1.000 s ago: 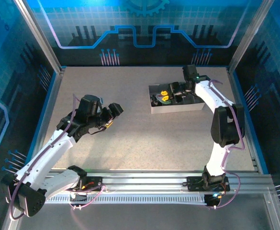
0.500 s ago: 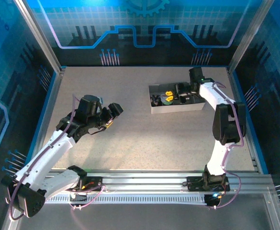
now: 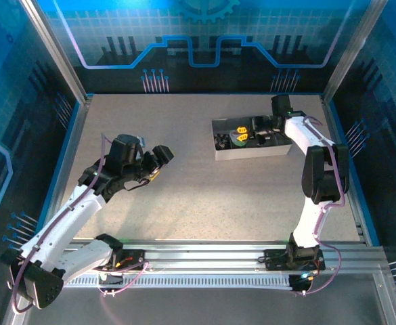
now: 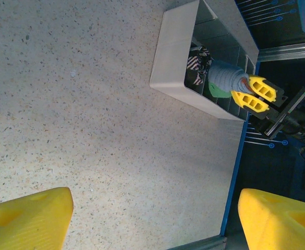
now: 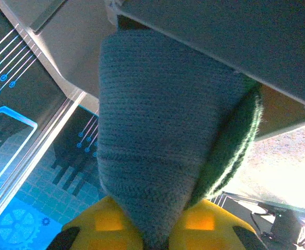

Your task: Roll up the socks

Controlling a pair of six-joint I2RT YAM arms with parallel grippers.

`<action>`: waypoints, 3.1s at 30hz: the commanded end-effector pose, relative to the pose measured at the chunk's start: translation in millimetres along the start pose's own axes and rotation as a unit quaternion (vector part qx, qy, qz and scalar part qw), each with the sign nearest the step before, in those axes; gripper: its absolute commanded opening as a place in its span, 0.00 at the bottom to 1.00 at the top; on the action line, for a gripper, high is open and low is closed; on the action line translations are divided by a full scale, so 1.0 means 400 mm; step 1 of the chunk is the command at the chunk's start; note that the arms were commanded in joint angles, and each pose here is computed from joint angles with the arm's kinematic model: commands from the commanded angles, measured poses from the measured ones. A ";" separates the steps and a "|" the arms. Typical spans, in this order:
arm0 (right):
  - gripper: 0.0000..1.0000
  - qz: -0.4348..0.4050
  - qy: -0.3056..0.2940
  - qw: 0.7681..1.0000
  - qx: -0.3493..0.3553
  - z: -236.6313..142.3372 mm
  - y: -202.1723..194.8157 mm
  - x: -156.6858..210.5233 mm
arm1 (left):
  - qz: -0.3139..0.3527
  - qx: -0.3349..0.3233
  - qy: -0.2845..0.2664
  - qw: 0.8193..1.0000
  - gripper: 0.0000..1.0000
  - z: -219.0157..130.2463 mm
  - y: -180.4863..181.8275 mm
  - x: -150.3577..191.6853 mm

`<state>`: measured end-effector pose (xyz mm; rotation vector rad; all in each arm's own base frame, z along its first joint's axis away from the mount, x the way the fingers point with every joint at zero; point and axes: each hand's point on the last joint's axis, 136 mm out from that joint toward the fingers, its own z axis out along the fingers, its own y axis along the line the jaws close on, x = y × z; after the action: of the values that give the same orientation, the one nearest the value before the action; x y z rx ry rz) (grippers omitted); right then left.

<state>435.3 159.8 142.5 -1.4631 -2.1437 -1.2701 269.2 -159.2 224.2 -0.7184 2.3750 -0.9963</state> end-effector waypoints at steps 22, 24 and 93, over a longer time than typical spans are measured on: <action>0.14 0.019 -0.038 0.997 0.070 0.034 -0.091 -0.084 | 0.015 0.025 -0.015 0.999 0.83 -0.026 -0.027 -0.004; 0.22 0.008 -0.050 0.996 0.072 0.017 -0.075 -0.075 | 0.015 0.025 -0.016 0.999 0.83 -0.027 -0.026 -0.005; 0.48 -0.437 -0.189 0.879 -0.035 -0.050 0.065 0.054 | 0.109 0.078 -0.088 0.987 0.89 -0.149 -0.107 -0.045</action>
<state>440.5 149.0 212.3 -0.8648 -3.2725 -1.3164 259.9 -148.3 267.2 -0.5760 2.2440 -0.9923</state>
